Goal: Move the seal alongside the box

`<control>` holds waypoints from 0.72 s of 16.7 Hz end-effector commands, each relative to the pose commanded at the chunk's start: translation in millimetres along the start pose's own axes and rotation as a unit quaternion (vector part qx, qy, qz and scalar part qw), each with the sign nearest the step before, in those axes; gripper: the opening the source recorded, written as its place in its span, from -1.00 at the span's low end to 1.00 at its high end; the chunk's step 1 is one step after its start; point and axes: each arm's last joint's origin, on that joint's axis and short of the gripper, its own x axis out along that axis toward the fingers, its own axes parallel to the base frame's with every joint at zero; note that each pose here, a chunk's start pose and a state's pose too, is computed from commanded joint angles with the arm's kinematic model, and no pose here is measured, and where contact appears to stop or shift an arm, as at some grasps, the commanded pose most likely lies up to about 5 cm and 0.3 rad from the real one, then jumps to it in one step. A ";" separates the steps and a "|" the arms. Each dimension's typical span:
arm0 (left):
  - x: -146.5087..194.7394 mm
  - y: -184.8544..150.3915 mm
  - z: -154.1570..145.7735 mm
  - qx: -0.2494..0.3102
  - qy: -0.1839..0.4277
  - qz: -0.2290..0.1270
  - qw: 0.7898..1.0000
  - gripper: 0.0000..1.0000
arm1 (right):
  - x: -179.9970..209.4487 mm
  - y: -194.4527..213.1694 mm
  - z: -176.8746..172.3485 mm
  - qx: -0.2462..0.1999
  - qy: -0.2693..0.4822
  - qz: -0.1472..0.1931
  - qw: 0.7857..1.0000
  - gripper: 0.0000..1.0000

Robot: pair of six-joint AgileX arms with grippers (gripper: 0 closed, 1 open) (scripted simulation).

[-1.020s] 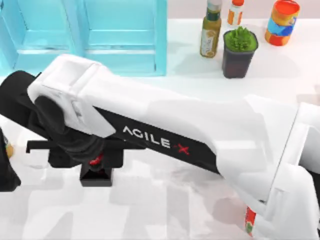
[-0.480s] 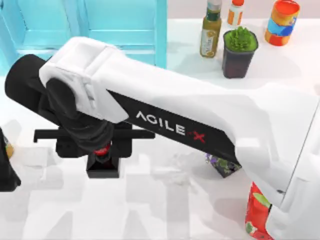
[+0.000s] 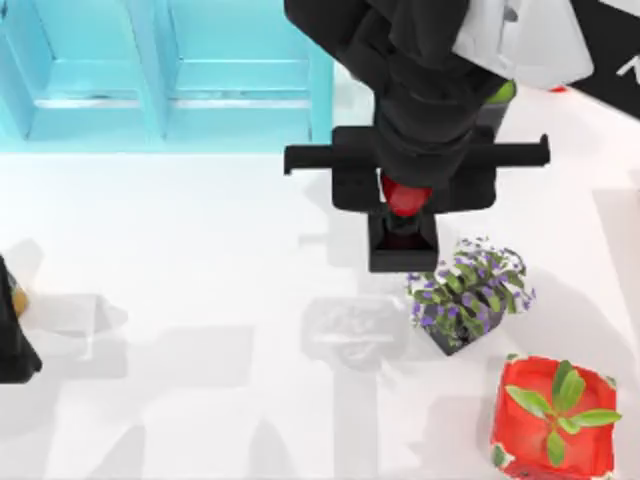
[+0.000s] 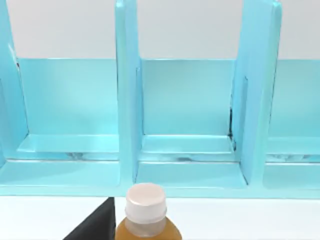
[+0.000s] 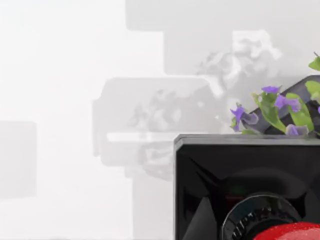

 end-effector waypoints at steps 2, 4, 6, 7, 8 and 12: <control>0.0 0.0 0.0 0.000 0.000 0.000 1.000 1.00 | -12.3 -53.9 -5.1 -0.002 0.010 -0.009 1.000 -1.00; 0.0 0.0 0.0 0.000 0.000 0.000 1.000 1.00 | -21.6 -105.3 -20.6 -0.004 0.018 -0.013 1.000 -1.00; 0.0 0.0 0.0 0.000 0.000 0.000 1.000 1.00 | -28.2 -150.0 -43.9 -0.004 0.020 -0.013 1.000 -1.00; 0.0 0.0 0.0 0.000 0.000 0.000 1.000 1.00 | -30.5 -168.9 -57.1 -0.004 0.019 -0.010 1.000 -1.00; 0.0 0.0 0.0 0.000 0.000 0.000 1.000 1.00 | -32.0 -185.4 -70.5 -0.003 0.015 -0.007 1.000 -1.00; 0.0 0.0 0.0 0.000 0.000 0.000 1.000 1.00 | -29.8 -226.7 -115.2 0.001 -0.005 0.007 1.000 -1.00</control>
